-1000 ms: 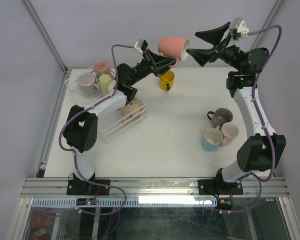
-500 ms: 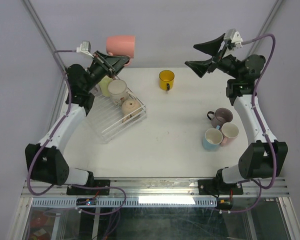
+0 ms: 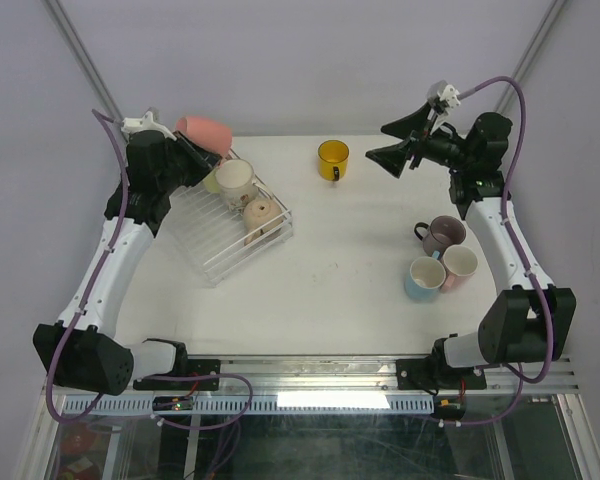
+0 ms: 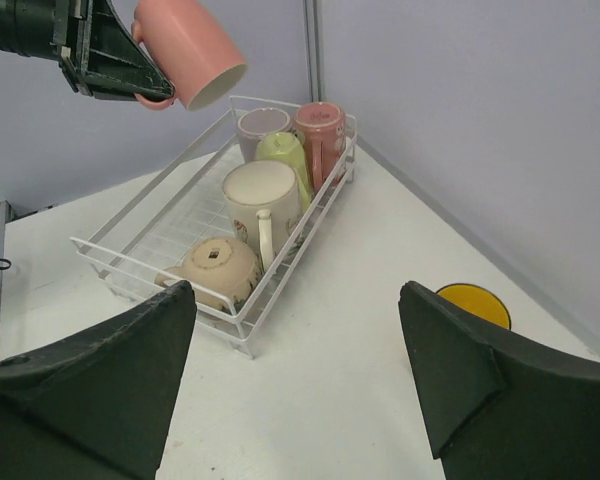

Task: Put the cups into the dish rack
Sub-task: Place the cup on the dish rack.

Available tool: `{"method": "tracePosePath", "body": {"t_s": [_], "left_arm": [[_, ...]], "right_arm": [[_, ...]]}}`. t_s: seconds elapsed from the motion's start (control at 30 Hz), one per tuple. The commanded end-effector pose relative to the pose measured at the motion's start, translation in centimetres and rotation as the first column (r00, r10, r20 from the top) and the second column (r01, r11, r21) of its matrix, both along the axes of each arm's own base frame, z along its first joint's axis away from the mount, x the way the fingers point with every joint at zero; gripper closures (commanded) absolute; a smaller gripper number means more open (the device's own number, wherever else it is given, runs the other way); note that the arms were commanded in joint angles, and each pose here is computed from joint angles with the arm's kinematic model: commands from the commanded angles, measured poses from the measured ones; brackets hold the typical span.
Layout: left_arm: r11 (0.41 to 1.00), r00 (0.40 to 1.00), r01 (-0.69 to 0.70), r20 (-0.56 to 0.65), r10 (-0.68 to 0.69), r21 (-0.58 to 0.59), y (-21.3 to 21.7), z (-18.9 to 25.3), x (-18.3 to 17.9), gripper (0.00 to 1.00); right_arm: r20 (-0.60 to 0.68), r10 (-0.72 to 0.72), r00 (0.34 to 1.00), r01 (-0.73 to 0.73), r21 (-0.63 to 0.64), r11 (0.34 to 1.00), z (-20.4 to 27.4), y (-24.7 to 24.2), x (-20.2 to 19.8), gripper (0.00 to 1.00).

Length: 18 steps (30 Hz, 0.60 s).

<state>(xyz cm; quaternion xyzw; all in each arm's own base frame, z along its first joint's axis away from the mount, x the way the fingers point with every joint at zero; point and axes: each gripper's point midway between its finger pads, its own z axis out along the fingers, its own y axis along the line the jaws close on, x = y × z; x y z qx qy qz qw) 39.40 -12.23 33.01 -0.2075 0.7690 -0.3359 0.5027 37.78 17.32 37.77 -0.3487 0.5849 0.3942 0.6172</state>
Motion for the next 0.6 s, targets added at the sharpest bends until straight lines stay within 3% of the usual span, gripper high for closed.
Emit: {"method": "tracePosePath", "body": {"t_s": [0.0,0.2,0.23,0.27,0.57], "left_arm": [[0.981,0.974,-0.146,0.191,0.120,0.130,3.8,5.7,-0.8,1.00],[0.966,0.969,-0.189,0.191,0.155,0.175,4.7,5.2,-0.5,1.00],[0.964,0.968,-0.195,0.192,0.160,0.182,4.9,5.1,-0.4,1.00],[0.961,0.968,-0.199,0.194,0.162,0.191,5.0,5.0,-0.4,1.00],[0.938,0.965,-0.230,0.189,0.184,0.258,6.1,3.6,-0.7,1.00]], "right_arm": [[-0.027,0.010,1.000,-0.010,-0.015,1.000,-0.4,0.0,-1.3,0.15],[-0.149,0.027,0.988,-0.031,-0.020,0.999,-2.0,0.7,-1.2,0.15],[0.005,0.025,1.000,-0.024,-0.108,0.994,-2.2,0.5,-0.5,0.15],[0.045,0.026,0.999,-0.020,-0.140,0.990,-2.5,0.6,-0.2,0.16],[0.049,0.026,0.998,-0.013,-0.235,0.972,-4.6,1.5,0.7,0.16]]}}
